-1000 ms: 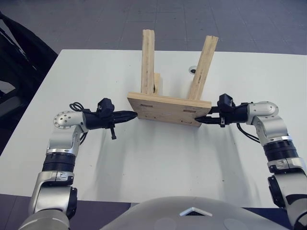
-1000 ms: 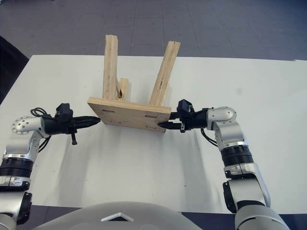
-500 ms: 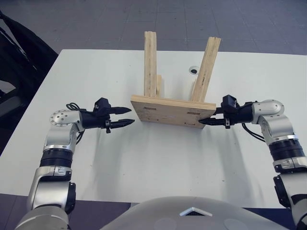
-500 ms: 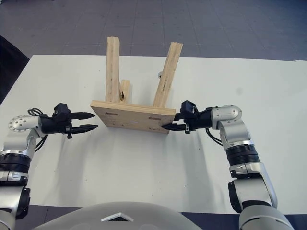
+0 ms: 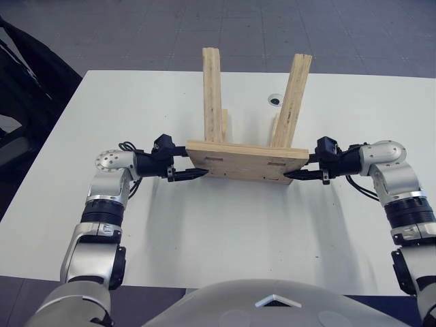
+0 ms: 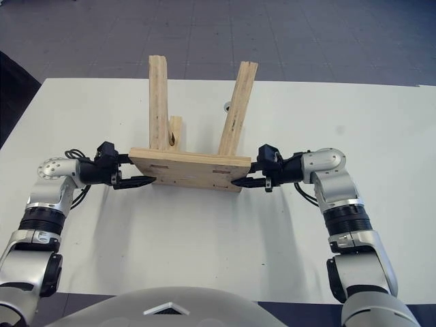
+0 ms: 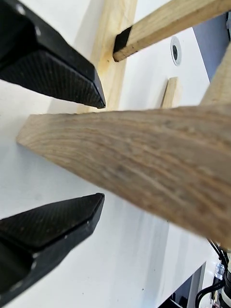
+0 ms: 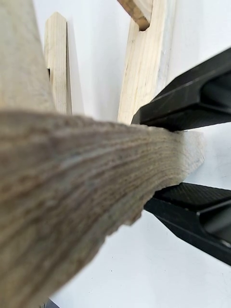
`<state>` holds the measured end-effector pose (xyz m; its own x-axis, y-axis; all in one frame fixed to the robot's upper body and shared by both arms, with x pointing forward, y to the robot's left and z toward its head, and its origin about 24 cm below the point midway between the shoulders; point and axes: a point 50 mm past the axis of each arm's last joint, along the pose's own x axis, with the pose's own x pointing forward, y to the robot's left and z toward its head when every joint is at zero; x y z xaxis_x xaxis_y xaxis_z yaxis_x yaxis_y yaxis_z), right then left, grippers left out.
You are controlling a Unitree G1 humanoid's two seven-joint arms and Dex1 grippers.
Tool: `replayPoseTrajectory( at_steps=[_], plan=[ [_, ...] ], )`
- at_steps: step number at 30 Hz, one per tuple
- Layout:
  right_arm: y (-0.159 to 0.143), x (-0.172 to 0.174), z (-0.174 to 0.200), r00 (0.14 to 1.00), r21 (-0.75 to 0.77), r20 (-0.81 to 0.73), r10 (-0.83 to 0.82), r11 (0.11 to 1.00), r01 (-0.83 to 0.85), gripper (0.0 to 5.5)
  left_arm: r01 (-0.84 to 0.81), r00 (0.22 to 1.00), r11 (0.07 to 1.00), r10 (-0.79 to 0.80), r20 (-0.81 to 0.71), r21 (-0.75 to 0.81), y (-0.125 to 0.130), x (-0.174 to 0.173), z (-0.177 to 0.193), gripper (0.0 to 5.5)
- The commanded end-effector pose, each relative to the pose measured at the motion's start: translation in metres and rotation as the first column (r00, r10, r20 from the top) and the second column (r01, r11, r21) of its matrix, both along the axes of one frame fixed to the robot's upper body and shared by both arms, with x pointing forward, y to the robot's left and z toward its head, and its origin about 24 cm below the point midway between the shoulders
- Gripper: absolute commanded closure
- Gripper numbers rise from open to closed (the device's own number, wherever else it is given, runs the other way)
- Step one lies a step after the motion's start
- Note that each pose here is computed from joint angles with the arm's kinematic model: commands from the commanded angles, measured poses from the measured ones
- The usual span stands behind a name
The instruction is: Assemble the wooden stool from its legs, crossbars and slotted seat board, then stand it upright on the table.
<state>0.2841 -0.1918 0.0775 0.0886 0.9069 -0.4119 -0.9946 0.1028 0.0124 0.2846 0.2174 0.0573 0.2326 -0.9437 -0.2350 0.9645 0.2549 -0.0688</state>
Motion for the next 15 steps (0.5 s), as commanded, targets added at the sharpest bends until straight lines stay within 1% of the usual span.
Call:
replayPoseTrajectory(
  at_steps=[1, 6, 9, 12, 15],
  plan=[
    [-0.007, -0.002, -0.008, 0.999, -0.057, -0.041, 0.008, 0.998, -0.011, 4.14, 0.042, 0.999, 0.999, -0.042, -0.009, -0.008, 0.005, 0.001, 0.01, 2.81],
    [-0.016, 0.0, -0.013, 0.999, -0.084, -0.044, -0.012, 0.996, 0.008, 4.16, 0.071, 0.996, 0.997, -0.071, -0.054, 0.013, 0.018, -0.007, 0.013, 3.55],
    [-0.017, 0.002, -0.015, 0.999, -0.089, -0.038, -0.016, 0.996, 0.013, 4.16, 0.092, 0.994, 0.996, -0.093, -0.053, -0.016, 0.014, -0.008, 0.018, 3.92],
    [-0.016, 0.005, -0.012, 1.0, -0.058, -0.026, -0.009, 0.998, 0.007, 4.16, 0.148, 0.987, 0.988, -0.151, -0.053, -0.053, 0.002, -0.012, 0.025, 3.97],
    [-0.011, 0.005, 0.008, 0.999, 0.069, -0.05, -0.006, 0.998, 0.009, 4.16, 0.176, 0.981, 0.98, -0.182, -0.061, -0.094, -0.003, -0.018, 0.04, 3.99]
  ],
)
